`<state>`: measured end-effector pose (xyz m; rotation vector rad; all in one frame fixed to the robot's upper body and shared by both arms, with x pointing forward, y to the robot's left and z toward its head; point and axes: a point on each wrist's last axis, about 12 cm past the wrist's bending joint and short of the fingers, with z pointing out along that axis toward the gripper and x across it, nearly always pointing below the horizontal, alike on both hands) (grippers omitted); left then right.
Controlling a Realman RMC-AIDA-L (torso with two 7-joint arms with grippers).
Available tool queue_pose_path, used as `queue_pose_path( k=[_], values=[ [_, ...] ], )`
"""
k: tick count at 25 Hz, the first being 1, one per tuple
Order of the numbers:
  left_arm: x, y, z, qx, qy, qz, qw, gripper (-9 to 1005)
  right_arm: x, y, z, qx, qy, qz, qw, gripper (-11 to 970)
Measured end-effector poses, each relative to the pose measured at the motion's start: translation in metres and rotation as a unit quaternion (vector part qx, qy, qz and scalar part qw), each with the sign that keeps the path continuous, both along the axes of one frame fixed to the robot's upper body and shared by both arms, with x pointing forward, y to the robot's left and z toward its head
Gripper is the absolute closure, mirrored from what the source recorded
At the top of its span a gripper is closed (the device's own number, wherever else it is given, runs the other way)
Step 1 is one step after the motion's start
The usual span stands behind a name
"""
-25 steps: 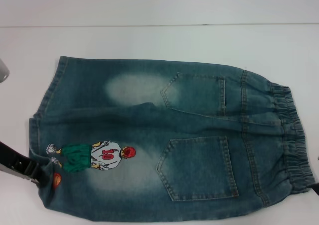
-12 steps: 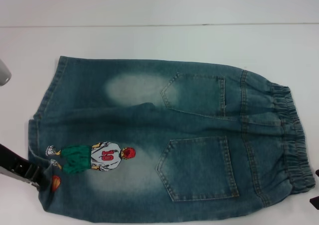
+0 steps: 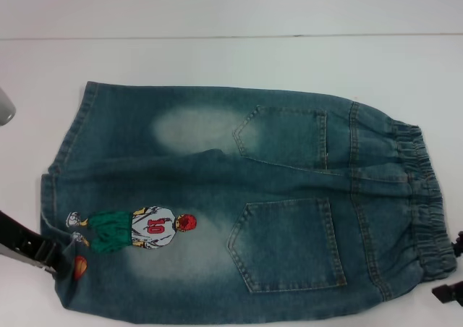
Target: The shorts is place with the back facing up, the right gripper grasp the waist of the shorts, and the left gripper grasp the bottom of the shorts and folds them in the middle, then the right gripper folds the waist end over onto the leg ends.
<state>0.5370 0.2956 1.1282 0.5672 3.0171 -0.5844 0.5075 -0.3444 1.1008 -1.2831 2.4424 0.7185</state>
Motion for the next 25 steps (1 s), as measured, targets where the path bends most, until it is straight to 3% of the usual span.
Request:
queue_pose_path(
  k=[12,18,25],
  values=[
    [-0.0018,0.0013,-0.0010,-0.001,0.004,0.004,1.000,967,0.0003,0.0076,-0.0113,0.022,-0.021,0.022,0.999,201],
    [-0.0018,0.0001,-0.0003,-0.003,0.006,0.002,1.000,966,-0.0018,0.0038,-0.0101,0.032,-0.033,0.016,0.999,449],
    [-0.0007,-0.0002,0.0006,-0.007,0.001,0.002,1.000,966,-0.0037,-0.0008,-0.0076,0.058,-0.059,0.003,0.997,822]
  ],
)
